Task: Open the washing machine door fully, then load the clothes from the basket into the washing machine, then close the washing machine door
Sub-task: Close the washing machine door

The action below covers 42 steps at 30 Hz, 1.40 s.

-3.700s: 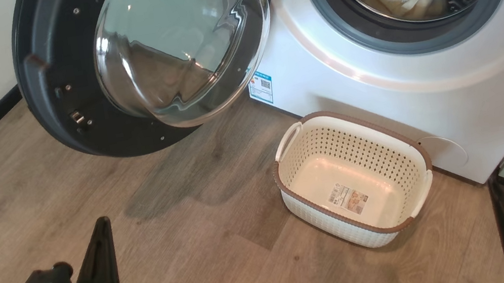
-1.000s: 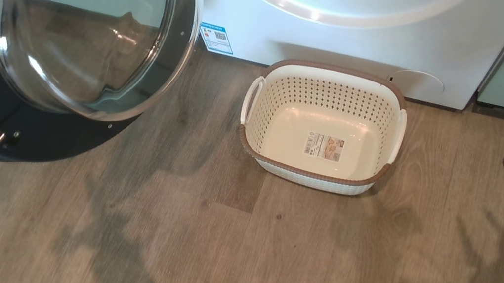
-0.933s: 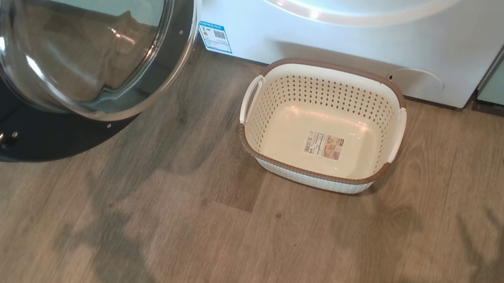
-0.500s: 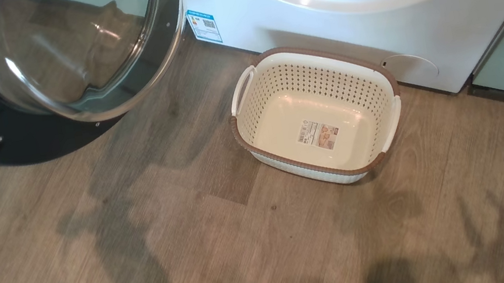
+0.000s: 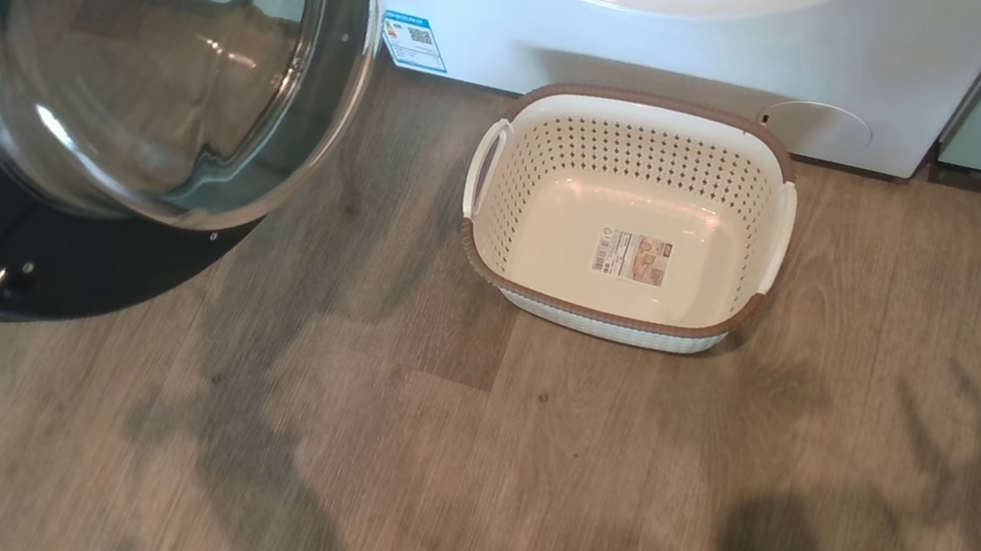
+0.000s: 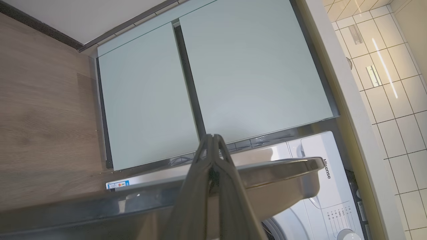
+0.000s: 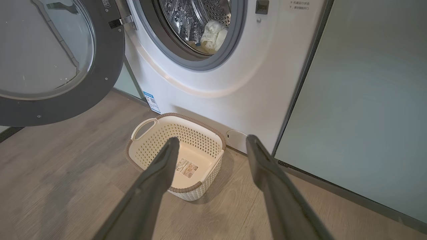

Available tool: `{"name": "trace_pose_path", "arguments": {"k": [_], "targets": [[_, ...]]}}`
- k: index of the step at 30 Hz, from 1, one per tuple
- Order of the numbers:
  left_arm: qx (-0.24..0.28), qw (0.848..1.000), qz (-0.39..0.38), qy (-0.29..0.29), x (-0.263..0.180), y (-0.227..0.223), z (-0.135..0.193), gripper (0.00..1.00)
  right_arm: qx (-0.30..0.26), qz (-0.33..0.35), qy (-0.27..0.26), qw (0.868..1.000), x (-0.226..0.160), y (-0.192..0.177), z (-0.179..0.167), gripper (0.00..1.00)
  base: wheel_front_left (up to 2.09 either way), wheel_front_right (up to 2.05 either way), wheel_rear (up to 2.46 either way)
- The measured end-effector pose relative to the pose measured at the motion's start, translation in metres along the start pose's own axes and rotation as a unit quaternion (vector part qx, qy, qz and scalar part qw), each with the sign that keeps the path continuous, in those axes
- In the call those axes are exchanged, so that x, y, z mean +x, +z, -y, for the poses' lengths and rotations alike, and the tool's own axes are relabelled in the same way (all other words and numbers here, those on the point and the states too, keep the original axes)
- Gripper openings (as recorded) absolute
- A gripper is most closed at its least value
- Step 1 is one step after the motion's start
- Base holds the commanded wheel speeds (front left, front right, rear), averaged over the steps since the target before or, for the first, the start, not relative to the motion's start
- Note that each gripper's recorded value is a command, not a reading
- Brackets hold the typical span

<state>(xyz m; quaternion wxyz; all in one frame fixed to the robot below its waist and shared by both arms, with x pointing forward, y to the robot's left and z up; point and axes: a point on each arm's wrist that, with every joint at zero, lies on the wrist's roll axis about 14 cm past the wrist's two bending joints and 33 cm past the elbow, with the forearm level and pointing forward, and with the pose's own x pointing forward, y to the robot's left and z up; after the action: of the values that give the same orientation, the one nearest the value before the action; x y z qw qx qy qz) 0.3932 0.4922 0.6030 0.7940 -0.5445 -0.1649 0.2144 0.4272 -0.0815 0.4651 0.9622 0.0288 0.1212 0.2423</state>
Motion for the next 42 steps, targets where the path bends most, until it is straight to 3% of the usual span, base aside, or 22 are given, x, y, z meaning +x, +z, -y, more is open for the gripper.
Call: {"name": "trace_pose_path", "arguments": {"k": [28, 42], "targets": [[0.031, 0.99, -0.125, -0.049, -0.026, -0.055, 0.018, 0.0, 0.005, -0.005, 0.013, 1.0, 0.006, -0.004, -0.01, 1.0, 0.0, 0.0, 0.0], [0.044, 0.97, -0.216, -0.099, -0.052, -0.097, 0.042, 0.0, 0.014, 0.007, 0.016, 1.0, 0.008, 0.0, -0.018, 1.0, 0.0, 0.0, 0.0]]}}
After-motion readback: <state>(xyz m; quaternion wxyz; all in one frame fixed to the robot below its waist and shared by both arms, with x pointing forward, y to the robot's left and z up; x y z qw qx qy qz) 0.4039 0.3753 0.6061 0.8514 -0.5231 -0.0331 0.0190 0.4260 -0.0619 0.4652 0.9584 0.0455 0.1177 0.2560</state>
